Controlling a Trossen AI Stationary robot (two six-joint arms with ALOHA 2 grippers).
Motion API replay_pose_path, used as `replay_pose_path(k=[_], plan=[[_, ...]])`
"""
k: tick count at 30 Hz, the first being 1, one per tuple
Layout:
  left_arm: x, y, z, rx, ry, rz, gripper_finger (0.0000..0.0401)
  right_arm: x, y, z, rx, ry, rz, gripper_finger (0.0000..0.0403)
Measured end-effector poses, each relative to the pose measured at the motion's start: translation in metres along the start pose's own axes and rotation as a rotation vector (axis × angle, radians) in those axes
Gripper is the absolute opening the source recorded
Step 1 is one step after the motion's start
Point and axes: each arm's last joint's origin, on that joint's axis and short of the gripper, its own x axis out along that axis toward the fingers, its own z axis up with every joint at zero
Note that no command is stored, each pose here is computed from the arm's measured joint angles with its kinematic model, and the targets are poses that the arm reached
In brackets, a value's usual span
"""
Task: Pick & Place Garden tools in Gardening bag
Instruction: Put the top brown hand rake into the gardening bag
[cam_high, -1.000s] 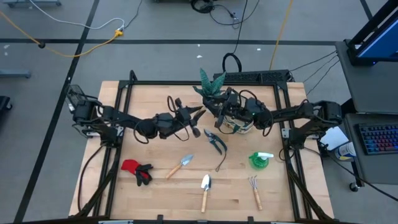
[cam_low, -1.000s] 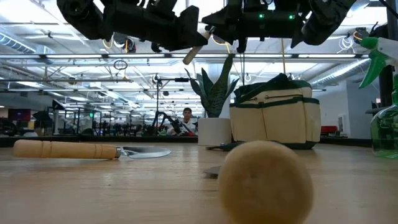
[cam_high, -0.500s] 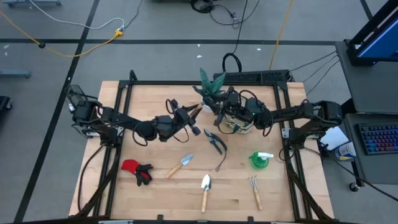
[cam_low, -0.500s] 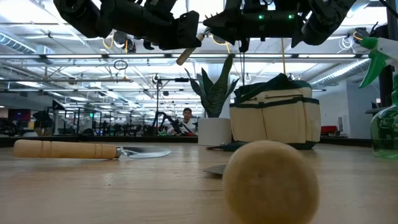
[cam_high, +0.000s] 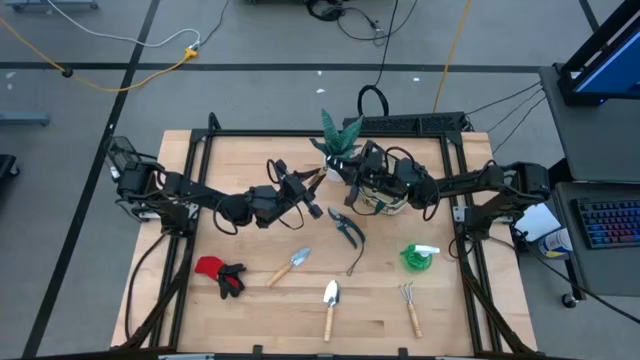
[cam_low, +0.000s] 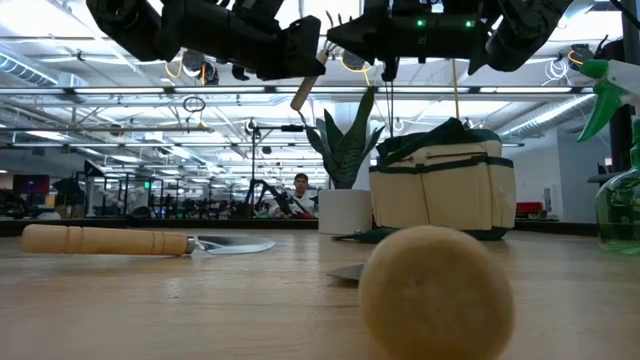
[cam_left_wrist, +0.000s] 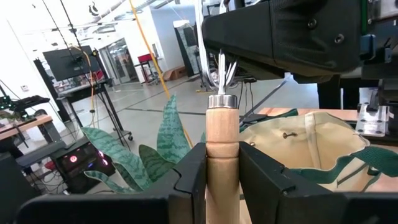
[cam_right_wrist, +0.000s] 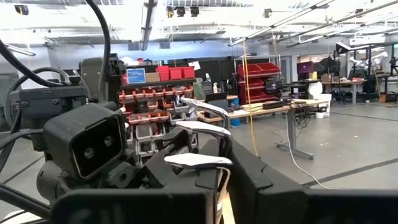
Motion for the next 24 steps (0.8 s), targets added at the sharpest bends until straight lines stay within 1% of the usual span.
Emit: replay_pose_path(k=[8,15,24], plan=[[0.0004,0.0004,-0.0005,0.003,0.001,-0.003,0.0088,0.0,-0.0002,-0.0003,-0.001,0.002,-0.007,0.0005],[0.0005,-0.0002,-0.0013,0.005,0.0,-0.029,0.0088,-0.0002,-0.0009,-0.0028,-0.01,0.033,-0.016,0.0006],[0.0031,0.0022,-0.0035,0.011,0.011,-0.038,0.0088,-0.0002,-0.0013,-0.0039,-0.014,0.044,-0.02,0.0006]])
